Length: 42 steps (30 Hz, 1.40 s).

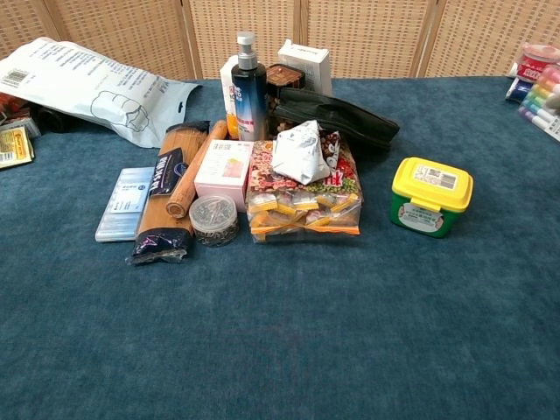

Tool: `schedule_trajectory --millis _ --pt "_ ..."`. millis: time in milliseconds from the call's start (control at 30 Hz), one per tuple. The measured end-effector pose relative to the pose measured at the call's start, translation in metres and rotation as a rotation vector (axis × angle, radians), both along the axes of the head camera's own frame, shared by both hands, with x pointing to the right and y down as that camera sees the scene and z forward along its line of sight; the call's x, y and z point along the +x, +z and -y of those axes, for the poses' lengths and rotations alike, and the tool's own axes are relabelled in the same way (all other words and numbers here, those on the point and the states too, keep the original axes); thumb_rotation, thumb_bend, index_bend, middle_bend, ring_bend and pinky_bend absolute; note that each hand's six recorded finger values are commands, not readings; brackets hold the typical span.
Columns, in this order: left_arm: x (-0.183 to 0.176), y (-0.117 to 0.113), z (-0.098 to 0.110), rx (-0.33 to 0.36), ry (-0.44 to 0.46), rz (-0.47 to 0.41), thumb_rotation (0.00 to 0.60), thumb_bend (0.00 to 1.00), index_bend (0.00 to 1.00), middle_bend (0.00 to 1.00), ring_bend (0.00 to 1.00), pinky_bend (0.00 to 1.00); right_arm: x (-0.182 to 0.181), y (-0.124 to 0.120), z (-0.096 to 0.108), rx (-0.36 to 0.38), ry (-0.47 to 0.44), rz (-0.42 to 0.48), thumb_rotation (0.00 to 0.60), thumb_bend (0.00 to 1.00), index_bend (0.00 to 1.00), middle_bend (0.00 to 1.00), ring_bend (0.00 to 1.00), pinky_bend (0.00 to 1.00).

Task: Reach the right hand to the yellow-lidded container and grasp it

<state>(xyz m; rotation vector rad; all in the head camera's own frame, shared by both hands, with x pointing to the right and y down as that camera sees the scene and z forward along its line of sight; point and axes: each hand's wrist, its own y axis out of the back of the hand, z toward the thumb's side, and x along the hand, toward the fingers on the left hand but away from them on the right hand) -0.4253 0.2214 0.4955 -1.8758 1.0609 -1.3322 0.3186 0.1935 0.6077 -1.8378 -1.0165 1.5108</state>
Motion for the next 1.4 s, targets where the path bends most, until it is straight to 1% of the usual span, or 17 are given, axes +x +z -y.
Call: schedule_trajectory --millis 267,467,600,733,867,1100,1133,1167,1200,1233,1267,1300,1333,1400 --pt "-0.004 0.005 0.003 -0.014 -0.014 0.006 0.600 0.01 0.00 0.00 0.00 0.00 -0.053 0.028 0.017 -0.090 -0.021 0.024 0.600 0.00 0.00 0.00 0.00 0.00" --pt "-0.006 0.004 0.004 -0.011 -0.018 0.006 0.600 0.00 0.00 0.00 0.00 0.00 -0.089 0.040 0.027 -0.134 -0.028 0.050 0.600 0.00 0.00 0.00 0.00 0.00" --pt "-0.008 0.003 0.005 -0.004 -0.026 0.005 0.600 0.01 0.00 0.00 0.00 0.00 -0.106 0.048 0.032 -0.156 -0.040 0.043 0.600 0.00 0.00 0.00 0.00 0.00" --pt "-0.009 0.003 0.005 -0.006 -0.029 0.005 0.600 0.01 0.00 0.00 0.00 0.00 -0.111 0.059 0.033 -0.176 -0.033 0.026 0.600 0.00 0.00 0.00 0.00 0.00" --pt "-0.011 0.003 0.006 -0.006 -0.032 0.007 0.600 0.01 0.00 0.00 0.00 0.00 -0.105 0.071 0.036 -0.184 -0.013 0.002 0.600 0.00 0.00 0.00 0.00 0.00" --pt "-0.011 0.007 0.006 -0.016 -0.033 0.011 0.600 0.01 0.00 0.00 0.00 0.00 -0.100 0.089 0.039 -0.184 0.005 -0.011 0.600 0.00 0.00 0.00 0.00 0.00" --pt "-0.010 0.007 0.006 -0.016 -0.033 0.012 0.600 0.00 0.00 0.00 0.00 0.00 -0.100 0.090 0.039 -0.177 0.009 -0.008 0.600 0.00 0.05 0.08 0.04 0.06" --pt "-0.010 0.007 0.006 -0.016 -0.033 0.012 0.600 0.00 0.00 0.00 0.00 0.00 -0.100 0.091 0.041 -0.163 0.013 -0.004 0.600 0.00 0.14 0.22 0.15 0.19" --pt "-0.010 0.008 0.006 -0.017 -0.033 0.014 0.600 0.01 0.00 0.00 0.00 0.00 -0.100 0.092 0.042 -0.150 0.017 0.000 0.600 0.00 0.24 0.37 0.29 0.34" --pt "-0.010 0.008 0.006 -0.019 -0.033 0.015 0.600 0.01 0.00 0.00 0.00 0.00 -0.099 0.092 0.043 -0.138 0.022 0.007 0.600 0.00 0.35 0.55 0.48 0.54" --pt "-0.010 0.009 0.006 -0.020 -0.033 0.016 0.600 0.01 0.00 0.00 0.00 0.00 -0.099 0.093 0.043 -0.123 0.031 0.019 0.600 0.00 0.42 0.65 0.60 0.66" --pt "-0.010 0.010 0.006 -0.023 -0.032 0.017 0.600 0.01 0.00 0.00 0.00 0.00 -0.100 0.093 0.044 -0.114 0.039 0.030 0.600 0.00 0.47 0.73 0.69 0.75" --pt "-0.009 0.010 0.006 -0.024 -0.032 0.018 0.600 0.01 0.00 0.00 0.00 0.00 -0.099 0.094 0.044 -0.105 0.045 0.038 0.600 0.00 0.51 0.78 0.74 0.80" --pt "-0.009 0.011 0.006 -0.027 -0.031 0.019 0.600 0.00 0.00 0.00 0.00 0.00 -0.096 0.095 0.043 -0.089 0.059 0.049 0.600 0.00 0.56 0.82 0.78 0.84"
